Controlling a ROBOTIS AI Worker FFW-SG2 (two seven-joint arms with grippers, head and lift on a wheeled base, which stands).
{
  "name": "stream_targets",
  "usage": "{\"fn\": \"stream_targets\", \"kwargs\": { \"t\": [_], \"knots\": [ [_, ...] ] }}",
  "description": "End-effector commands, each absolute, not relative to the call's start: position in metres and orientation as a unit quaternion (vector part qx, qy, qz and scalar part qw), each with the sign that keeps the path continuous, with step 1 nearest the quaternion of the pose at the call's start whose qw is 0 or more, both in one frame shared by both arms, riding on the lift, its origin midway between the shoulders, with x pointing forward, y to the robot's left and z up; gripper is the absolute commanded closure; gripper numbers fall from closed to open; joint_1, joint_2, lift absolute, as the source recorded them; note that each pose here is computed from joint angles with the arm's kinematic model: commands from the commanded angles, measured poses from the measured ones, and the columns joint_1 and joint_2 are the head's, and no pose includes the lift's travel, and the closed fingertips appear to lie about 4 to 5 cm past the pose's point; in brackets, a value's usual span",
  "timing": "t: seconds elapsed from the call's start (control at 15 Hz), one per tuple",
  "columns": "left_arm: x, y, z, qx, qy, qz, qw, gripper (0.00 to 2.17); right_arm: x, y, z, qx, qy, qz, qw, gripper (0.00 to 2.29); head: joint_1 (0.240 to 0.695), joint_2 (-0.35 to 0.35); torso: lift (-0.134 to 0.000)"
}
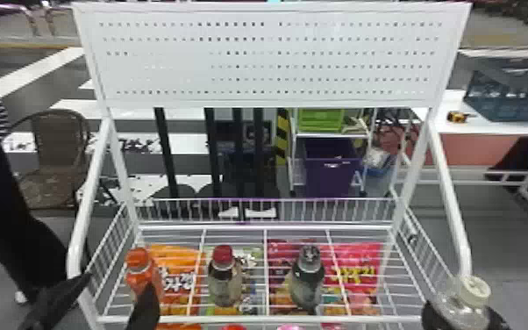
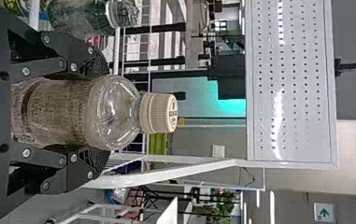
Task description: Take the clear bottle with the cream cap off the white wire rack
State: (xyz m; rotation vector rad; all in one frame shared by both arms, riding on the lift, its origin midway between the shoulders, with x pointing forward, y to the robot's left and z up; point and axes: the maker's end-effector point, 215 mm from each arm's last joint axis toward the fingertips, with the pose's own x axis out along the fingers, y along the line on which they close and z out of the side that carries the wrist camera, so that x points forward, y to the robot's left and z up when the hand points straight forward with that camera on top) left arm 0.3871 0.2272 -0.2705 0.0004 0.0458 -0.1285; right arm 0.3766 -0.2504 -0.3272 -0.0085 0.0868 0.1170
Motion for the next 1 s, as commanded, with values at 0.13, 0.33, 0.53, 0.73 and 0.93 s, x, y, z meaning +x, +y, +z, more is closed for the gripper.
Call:
{"fn": "stream_targets", "kwargs": {
  "t": [0.13,0.33,0.53,0.73,0.93],
  "knots": [
    [0.387,0.221,-0.271,-0.003,0.024,-0.069,0.997,0.13,0.359,-0.259,-0.313,-0.004,0.036,0.051,0.998,1.32,0.499,0.0,0.0],
    [0.386,0.218,-0.269,-0.003,0.023,-0.071,0.997,0.13,0.36,-0.258,-0.307,-0.004,0.032,0.053,0.998,1.32,0.499,0.0,0.0],
    [0.386,0.219,-0.266,-0.003,0.02,-0.071,0.997,0.13,0.36,-0.256,-0.306,-0.003,0.032,0.054,0.998,1.32,0.499,0.0,0.0],
    [0.386,0.217,-0.266,-0.003,0.021,-0.072,0.997,0.13,0.36,-0.256,-0.307,-0.002,0.035,0.054,0.998,1.32,0.499,0.0,0.0],
    [0.385,0.217,-0.265,-0.003,0.021,-0.073,0.997,0.13,0.358,-0.257,-0.31,-0.002,0.042,0.053,0.998,1.32,0.499,0.0,0.0]
  ]
}}
